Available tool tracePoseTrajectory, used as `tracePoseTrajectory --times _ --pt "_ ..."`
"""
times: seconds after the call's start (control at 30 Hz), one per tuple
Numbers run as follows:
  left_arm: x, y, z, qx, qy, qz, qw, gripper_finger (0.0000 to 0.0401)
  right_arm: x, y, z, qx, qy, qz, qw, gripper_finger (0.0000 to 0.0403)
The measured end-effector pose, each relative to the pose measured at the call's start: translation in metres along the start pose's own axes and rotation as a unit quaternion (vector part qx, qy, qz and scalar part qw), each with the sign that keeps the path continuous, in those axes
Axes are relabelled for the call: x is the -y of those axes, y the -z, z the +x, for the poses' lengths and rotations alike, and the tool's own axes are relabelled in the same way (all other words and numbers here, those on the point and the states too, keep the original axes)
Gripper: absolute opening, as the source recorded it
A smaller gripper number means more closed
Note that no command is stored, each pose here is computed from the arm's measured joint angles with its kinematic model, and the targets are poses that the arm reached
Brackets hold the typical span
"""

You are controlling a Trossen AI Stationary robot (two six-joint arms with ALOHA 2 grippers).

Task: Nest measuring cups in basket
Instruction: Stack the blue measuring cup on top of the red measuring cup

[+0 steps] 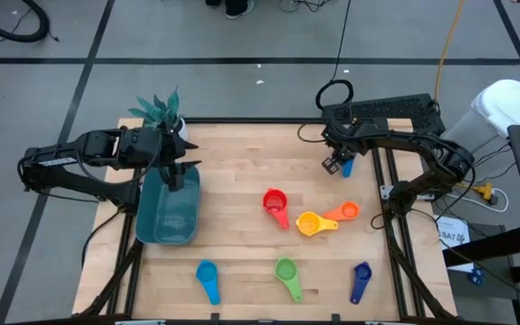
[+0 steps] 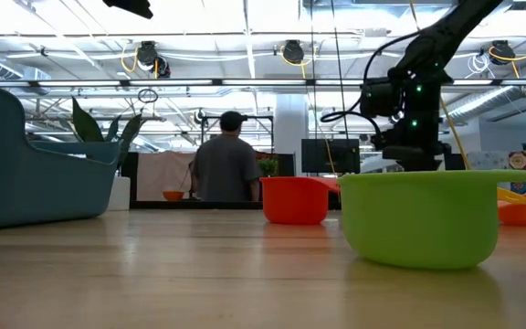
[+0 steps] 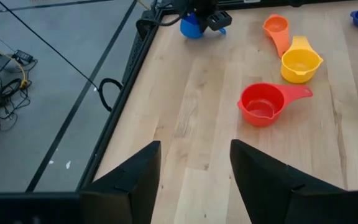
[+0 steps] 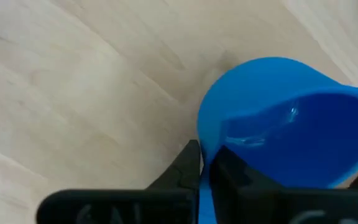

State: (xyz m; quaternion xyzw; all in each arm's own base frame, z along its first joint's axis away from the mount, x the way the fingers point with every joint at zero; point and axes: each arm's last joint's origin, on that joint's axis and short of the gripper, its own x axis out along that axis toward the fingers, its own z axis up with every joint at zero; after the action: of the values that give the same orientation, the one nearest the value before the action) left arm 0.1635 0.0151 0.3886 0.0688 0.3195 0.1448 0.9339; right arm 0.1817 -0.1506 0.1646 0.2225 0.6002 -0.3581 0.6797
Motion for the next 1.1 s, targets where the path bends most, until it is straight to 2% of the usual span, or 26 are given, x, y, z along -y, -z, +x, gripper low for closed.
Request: tracePoseTrajectory --times 0.2,0.4,0.6,0.73,0.9,1.1 --pt "0.0 0.0 0.0 0.0 0.0 0.0 1.0 0.0195 -0.023 0.002 -0.016 0.023 -0.03 -0.04 0.998 0.0001" --pt "0.0 0.0 0.0 0.002 -0.001 0.0 1.0 0.0213 -0.056 0.0 -0.061 0.075 -0.074 -0.076 0.991 0.0" --pt "0.0 -0.001 0.0 0.003 -0.002 0.0 1.0 0.0227 -0.109 -0.003 -0.118 0.129 -0.161 -0.126 0.97 0.0" --pt "0.0 -0.002 0.0 0.008 -0.003 -0.001 1.0 0.0228 -0.147 -0.001 -0.145 0.138 -0.189 -0.16 0.959 0.0" --pt "0.0 -0.002 0.0 0.012 -0.003 -0.002 1.0 0.0217 -0.187 0.001 -0.149 0.11 -0.187 -0.2 0.956 0.0" --pt "0.0 -0.002 0.0 0.012 -0.003 -0.002 1.0 0.0202 -0.214 -0.002 -0.132 0.054 -0.181 -0.222 0.957 0.0"
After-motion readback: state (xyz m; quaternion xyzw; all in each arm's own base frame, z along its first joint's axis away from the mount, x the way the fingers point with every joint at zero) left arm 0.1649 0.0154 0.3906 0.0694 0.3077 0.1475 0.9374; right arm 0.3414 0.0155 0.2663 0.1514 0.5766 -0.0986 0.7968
